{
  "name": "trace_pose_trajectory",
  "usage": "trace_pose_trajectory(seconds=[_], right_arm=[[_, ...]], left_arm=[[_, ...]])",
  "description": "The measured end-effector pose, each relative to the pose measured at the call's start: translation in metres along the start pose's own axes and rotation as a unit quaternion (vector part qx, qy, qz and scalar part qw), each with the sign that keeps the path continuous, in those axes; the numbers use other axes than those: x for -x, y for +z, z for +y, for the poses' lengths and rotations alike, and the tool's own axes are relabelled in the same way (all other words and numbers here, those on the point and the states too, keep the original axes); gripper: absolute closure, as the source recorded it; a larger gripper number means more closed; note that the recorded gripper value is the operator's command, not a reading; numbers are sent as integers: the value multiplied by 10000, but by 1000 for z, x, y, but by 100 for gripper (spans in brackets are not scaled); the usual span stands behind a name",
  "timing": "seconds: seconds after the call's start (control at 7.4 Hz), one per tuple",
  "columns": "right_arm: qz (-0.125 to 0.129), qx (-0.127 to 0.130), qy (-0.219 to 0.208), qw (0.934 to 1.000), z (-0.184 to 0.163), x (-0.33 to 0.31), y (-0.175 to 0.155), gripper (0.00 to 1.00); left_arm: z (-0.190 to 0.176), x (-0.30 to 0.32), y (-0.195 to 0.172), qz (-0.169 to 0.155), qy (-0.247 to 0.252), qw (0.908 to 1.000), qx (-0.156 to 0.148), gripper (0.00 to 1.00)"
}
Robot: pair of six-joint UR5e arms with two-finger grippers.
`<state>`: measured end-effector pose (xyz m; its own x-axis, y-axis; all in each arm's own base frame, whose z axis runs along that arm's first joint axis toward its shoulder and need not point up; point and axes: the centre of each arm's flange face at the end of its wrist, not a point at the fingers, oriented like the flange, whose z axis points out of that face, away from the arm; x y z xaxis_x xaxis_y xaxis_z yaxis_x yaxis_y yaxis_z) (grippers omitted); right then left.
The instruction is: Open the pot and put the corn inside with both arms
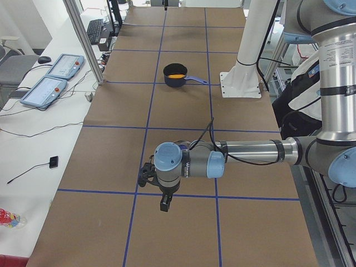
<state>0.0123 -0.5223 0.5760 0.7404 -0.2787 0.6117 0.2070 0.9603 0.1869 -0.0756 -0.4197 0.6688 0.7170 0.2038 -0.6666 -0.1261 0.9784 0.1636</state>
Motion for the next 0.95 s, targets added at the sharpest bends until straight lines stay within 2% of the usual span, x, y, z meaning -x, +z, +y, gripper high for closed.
trace_pose_trajectory(seconds=[0.27, 0.95], right_arm=[[11, 83, 308, 9995, 46, -37, 6, 0], [21, 14, 397, 9992, 59, -47, 9, 0]], left_arm=[[0, -2, 1, 9, -90, 9999, 131, 1], [2, -6, -3, 9, -59, 9999, 156, 1]])
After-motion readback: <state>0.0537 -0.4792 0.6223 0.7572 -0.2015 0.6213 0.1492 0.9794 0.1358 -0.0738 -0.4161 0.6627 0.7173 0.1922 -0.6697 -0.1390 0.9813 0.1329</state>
